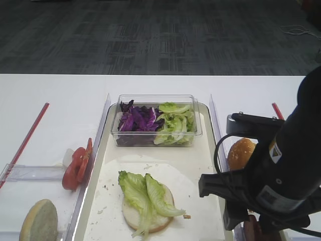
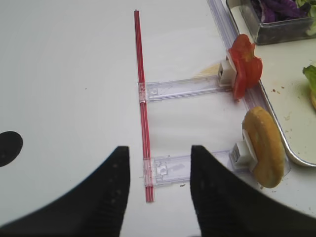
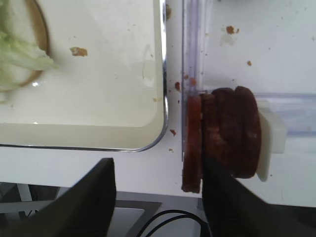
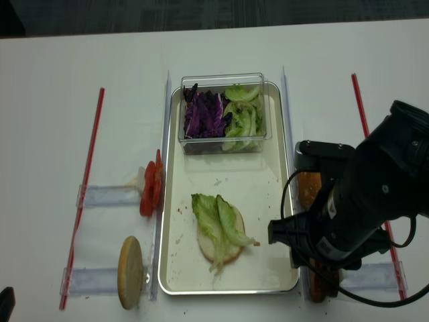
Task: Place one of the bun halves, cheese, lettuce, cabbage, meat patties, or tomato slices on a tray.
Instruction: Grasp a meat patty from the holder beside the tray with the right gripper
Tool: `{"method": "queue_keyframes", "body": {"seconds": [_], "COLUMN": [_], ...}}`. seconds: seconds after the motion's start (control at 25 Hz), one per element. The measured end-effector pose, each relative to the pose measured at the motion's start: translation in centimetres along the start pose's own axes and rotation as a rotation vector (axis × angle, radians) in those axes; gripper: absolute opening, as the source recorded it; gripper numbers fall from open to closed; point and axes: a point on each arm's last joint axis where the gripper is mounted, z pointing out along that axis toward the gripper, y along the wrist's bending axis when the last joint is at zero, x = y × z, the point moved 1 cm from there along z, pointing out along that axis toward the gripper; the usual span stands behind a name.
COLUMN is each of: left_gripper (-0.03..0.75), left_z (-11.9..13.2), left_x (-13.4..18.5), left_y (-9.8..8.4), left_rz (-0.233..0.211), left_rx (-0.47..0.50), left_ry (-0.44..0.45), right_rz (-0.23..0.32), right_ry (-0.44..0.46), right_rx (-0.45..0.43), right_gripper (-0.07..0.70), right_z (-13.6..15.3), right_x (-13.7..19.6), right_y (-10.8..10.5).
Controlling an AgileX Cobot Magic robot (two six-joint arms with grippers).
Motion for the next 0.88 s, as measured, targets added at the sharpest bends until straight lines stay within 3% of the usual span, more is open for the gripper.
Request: {"method": "queue_keyframes", "body": {"seconds": [0.88], "left_gripper": [0.305], "left_z": [0.0], "left_x": [0.0], "left_y": [0.0], "left_rz": [0.0], "left_rx": [0.0], "left_ry": [0.0], "right_rz": [0.015], "right_ry": [0.035], "right_rx": [0.032], "right_gripper": [0.397], "right_z": [1.9], "right_x": [-0.6], "right_y": [0.2]}}
